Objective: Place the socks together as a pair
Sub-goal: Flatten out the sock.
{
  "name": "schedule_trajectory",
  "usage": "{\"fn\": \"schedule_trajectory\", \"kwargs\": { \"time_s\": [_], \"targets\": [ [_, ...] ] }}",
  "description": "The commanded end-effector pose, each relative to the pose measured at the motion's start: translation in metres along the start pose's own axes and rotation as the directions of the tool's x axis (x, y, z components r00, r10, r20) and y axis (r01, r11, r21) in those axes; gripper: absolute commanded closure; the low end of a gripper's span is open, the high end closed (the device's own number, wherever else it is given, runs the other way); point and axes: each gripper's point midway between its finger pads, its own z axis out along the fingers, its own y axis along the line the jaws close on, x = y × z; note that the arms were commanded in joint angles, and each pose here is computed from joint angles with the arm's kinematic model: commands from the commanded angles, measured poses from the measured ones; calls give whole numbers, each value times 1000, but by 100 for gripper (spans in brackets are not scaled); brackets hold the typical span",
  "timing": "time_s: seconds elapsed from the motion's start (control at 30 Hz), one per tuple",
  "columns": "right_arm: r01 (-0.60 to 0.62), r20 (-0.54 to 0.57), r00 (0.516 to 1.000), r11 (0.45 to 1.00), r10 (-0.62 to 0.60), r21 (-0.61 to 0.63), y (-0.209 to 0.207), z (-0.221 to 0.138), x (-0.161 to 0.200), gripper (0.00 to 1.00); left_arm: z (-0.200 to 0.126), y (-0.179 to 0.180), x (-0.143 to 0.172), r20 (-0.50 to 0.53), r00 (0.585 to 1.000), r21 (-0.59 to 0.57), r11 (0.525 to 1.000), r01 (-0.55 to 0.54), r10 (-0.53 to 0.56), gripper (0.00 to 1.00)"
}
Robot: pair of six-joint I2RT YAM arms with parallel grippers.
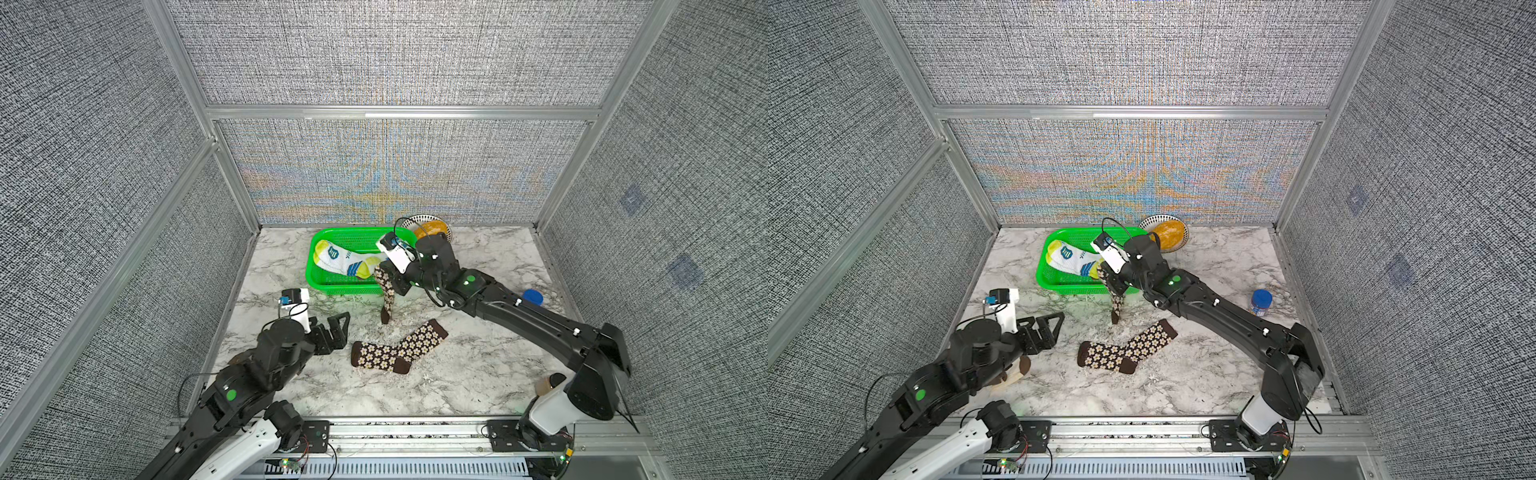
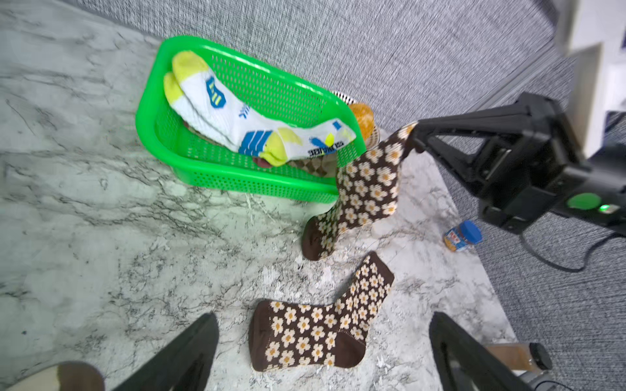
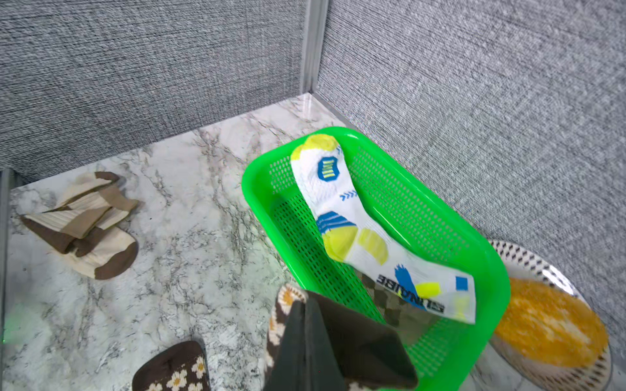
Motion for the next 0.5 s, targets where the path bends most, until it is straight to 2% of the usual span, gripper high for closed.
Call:
{"fn": "schedule_trajectory", "kwargs": {
  "time_s": [0.0,0.1,0.17,0.3,0.4,0.47],
  "targets": [
    [71,36,997,993,-68,-98,27,-3,-17,100,-15,17,-3,-1,999,-82,996,-37,37,1],
    [131,72,990,974,-120,-187,59,-15,-13,100,-21,21,-5,16,999,-89,995,-38,39,1],
    [146,39,989,961,-141,-236,76,-22,8,100,-22,25,-3,22,999,-92,995,-27,29,1],
    [156,-71,980,933,-188,-325,110,-37,85,100,-14,30,11,1,1000,-91,996,-11,11,1],
    [185,-154,959,936,-239,-299,118,-48,133,100,-4,32,23,-33,999,-92,996,-8,5,1],
    [189,-193,950,945,-245,-267,112,-54,150,100,2,32,29,-52,999,-94,996,-7,2,1]
  ]
}}
